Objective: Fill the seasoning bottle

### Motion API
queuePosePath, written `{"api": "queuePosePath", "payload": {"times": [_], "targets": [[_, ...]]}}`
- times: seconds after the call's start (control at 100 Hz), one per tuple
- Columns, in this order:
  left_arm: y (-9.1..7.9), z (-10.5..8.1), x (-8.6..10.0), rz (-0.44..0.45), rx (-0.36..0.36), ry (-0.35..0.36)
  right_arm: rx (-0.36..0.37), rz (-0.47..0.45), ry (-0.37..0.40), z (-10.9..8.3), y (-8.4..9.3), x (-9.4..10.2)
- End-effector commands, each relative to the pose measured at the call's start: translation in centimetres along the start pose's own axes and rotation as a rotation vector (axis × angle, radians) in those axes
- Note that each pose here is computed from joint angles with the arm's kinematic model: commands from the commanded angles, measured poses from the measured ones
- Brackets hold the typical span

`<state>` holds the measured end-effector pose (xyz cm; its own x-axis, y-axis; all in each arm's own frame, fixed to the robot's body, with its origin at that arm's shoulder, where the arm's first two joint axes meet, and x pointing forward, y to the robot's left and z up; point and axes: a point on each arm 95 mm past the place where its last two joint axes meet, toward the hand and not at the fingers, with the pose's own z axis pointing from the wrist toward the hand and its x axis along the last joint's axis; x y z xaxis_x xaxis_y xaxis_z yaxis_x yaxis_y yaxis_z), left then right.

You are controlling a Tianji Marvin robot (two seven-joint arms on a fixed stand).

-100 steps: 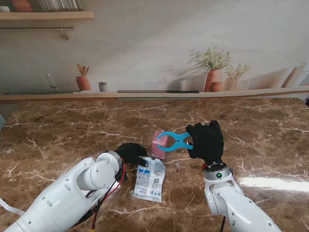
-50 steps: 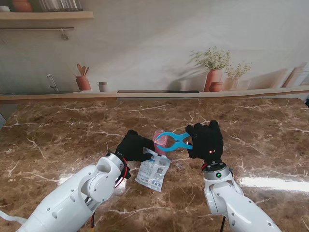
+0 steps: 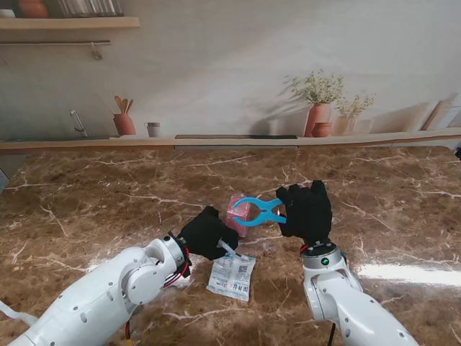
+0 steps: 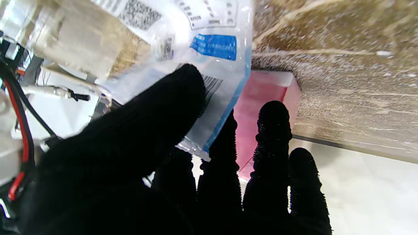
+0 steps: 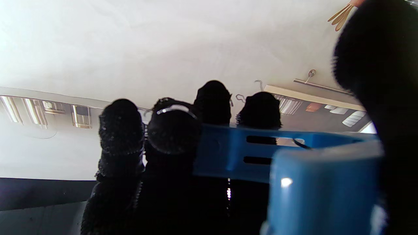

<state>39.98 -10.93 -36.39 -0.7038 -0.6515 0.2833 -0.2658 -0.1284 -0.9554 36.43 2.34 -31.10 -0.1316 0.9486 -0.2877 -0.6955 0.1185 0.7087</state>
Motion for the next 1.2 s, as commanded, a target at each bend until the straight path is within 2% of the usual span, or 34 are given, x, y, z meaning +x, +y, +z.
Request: {"api": "queuePosePath", "payload": {"times": [0.0, 0.09, 0.32, 0.43, 0.56, 0.77, 0.95, 1.19], "targets": [[0.7, -0.5, -0.6, 0.012, -0.016, -0.001, 0.019, -0.003, -0.007, -0.2, -0.3, 0.1], [1.0, -0.7, -0.7, 0.047, -0.031, 0.017, 0.022, -0.005, -0.007, -0.2, -0.3, 0.0], [0.8, -1.3, -1.2, 0.228, -0.071, 0.041, 0.026, -0.005, -0.011, -0.2, -0.4, 0.1], [0.4, -1.7, -1.7, 0.264, -0.083, 0.018, 0.027, -0.005, -0.012, -0.2, -0.5, 0.0], [0.6, -2.0, -1.6, 0.31, -0.122, 0.03, 0.027, -0.006, -0.013, -0.2, -0.5, 0.0], [1.8, -1.9, -1.4, 0.309, -0.236, 0.049, 0.026, -0.004, -0.017, -0.1, -0.6, 0.2], [2.0, -2.5, -1.7, 0.215, -0.345, 0.031, 0.021, -0.007, -0.021, 0.0, -0.6, 0.0], [1.7, -3.1, -2.1, 0.128, -0.387, 0.016, 0.019, -0.006, -0.02, -0.1, -0.6, 0.2]]}}
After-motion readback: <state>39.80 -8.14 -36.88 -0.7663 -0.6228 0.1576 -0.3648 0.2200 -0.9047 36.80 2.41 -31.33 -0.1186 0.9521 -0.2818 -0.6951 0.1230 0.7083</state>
